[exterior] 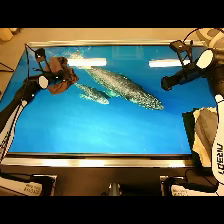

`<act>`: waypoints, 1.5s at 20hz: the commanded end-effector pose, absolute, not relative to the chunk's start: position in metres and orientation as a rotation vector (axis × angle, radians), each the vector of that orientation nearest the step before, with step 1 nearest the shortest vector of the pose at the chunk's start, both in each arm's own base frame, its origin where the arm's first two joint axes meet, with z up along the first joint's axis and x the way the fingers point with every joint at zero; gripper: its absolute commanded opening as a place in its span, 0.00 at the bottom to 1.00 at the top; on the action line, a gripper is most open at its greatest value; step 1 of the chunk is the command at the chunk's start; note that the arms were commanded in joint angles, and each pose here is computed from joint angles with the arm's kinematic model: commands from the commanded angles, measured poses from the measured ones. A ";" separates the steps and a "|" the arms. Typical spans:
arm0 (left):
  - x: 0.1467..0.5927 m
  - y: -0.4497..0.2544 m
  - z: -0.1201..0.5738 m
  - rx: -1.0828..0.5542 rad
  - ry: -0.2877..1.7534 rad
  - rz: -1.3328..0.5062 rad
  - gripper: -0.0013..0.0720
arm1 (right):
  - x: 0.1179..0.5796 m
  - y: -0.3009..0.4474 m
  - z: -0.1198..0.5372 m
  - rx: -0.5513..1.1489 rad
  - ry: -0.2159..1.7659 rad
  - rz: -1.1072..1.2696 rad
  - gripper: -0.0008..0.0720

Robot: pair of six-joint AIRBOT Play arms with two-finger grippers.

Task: Fold the shirts.

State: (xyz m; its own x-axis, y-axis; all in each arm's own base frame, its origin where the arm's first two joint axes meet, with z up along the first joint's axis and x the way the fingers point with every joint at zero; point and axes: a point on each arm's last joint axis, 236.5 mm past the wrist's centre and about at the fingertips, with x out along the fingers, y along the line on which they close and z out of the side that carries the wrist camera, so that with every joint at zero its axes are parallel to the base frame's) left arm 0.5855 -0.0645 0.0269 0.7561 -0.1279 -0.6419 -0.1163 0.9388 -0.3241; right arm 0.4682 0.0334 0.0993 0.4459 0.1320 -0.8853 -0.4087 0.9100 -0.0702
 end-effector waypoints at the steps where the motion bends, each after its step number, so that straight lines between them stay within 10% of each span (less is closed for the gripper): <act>1: 0.600 -0.030 0.013 -0.445 0.758 0.057 0.58 | 0.461 0.036 0.090 -0.283 1.105 0.359 0.92; 2: 0.616 -0.014 0.024 -0.506 0.682 0.091 0.95 | 0.460 0.037 0.089 -0.277 1.113 0.365 0.92; 3: 0.626 0.002 0.030 -0.573 0.629 0.129 1.00 | 0.459 0.038 0.088 -0.275 1.118 0.369 0.92; 18: 0.611 0.054 -0.073 -0.611 0.868 0.259 1.00 | 0.457 0.060 0.092 -0.196 1.101 0.438 0.92; 20: 0.614 0.045 -0.070 -0.636 0.860 0.246 0.55 | 0.457 0.062 0.092 -0.182 1.103 0.435 0.92; 22: 0.618 0.041 -0.067 -0.644 0.839 0.238 0.46 | 0.455 0.064 0.092 -0.159 1.110 0.438 0.92; 25: 0.618 0.039 -0.067 -0.659 0.841 0.235 0.07 | 0.445 0.074 0.091 -0.129 1.140 0.479 0.92; 30: 0.631 0.007 -0.009 -0.526 0.736 0.077 0.06 | 0.439 0.073 0.094 -0.134 1.155 0.487 0.92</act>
State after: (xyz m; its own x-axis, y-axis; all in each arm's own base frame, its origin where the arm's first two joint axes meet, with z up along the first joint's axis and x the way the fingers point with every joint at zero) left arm 0.6213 0.0246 -0.0483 0.6793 -0.0904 -0.7283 -0.3866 0.7995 -0.4598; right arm 0.4411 0.0718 0.0909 0.3153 0.2945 -0.9022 -0.4325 0.8908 0.1396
